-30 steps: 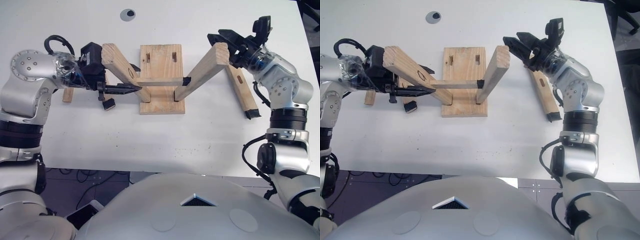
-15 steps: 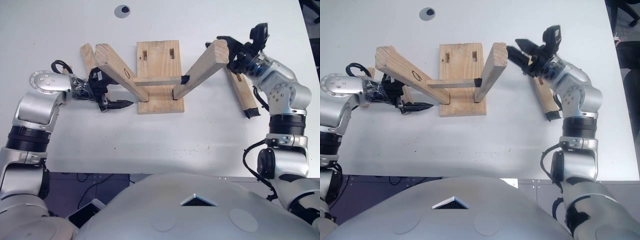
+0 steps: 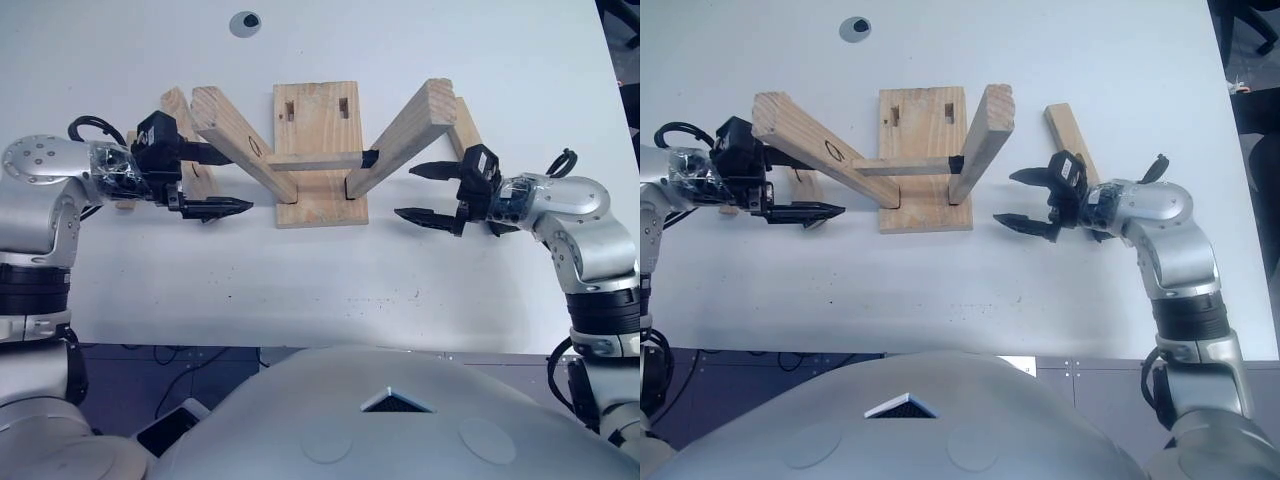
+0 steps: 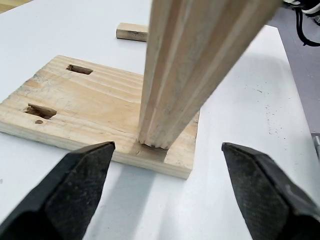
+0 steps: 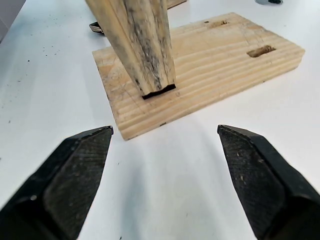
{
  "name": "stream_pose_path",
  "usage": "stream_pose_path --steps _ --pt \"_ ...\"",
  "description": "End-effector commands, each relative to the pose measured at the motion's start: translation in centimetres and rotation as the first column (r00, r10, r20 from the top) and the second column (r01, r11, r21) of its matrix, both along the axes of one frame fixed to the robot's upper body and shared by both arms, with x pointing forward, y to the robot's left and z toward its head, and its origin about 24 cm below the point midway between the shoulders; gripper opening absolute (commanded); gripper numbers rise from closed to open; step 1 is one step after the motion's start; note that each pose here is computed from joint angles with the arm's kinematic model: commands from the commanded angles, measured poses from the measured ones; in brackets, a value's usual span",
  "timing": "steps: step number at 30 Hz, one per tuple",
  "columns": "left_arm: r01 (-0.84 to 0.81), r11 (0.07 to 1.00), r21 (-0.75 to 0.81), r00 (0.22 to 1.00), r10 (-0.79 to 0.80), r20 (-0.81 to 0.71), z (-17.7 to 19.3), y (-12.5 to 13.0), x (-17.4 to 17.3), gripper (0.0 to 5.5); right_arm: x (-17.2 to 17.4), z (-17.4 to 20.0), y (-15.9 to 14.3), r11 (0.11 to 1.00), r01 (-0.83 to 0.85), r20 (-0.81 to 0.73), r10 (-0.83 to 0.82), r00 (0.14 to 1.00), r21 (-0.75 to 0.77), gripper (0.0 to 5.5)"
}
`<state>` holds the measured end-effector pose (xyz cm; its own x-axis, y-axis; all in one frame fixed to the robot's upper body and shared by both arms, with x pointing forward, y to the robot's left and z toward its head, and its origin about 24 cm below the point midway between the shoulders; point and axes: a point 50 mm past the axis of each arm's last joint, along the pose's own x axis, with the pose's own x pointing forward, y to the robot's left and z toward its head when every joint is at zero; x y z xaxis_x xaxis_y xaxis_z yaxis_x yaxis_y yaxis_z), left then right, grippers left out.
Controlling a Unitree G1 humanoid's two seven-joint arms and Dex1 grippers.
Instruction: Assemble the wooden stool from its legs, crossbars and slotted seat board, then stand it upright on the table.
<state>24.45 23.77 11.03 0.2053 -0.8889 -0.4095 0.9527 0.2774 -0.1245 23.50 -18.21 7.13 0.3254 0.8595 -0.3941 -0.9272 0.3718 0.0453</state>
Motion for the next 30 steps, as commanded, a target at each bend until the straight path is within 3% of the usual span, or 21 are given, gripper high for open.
stream_pose_path --steps 1,17,26,30 --pt "-0.007 1.000 -0.014 1.000 0.007 0.020 0.5 -0.2 0.4 3.95 1.1 1.2 1.1 0.998 -0.016 0.067 0.012 0.998 0.059 3.85" --pt "0.025 0.992 -0.124 1.000 -0.023 0.016 1.8 -1.8 0.3 3.96 1.6 4.9 2.9 0.981 -0.151 0.142 0.134 0.981 0.118 3.67" --pt "0.044 0.987 -0.157 0.999 -0.045 -0.001 1.9 -2.3 0.6 2.51 1.7 5.1 3.0 0.980 -0.167 0.137 0.151 0.979 0.113 2.15" --pt "0.050 0.987 -0.153 0.999 -0.052 -0.008 1.7 -2.4 0.1 2.21 1.5 4.9 3.1 0.977 -0.179 0.128 0.164 0.978 0.113 2.11"
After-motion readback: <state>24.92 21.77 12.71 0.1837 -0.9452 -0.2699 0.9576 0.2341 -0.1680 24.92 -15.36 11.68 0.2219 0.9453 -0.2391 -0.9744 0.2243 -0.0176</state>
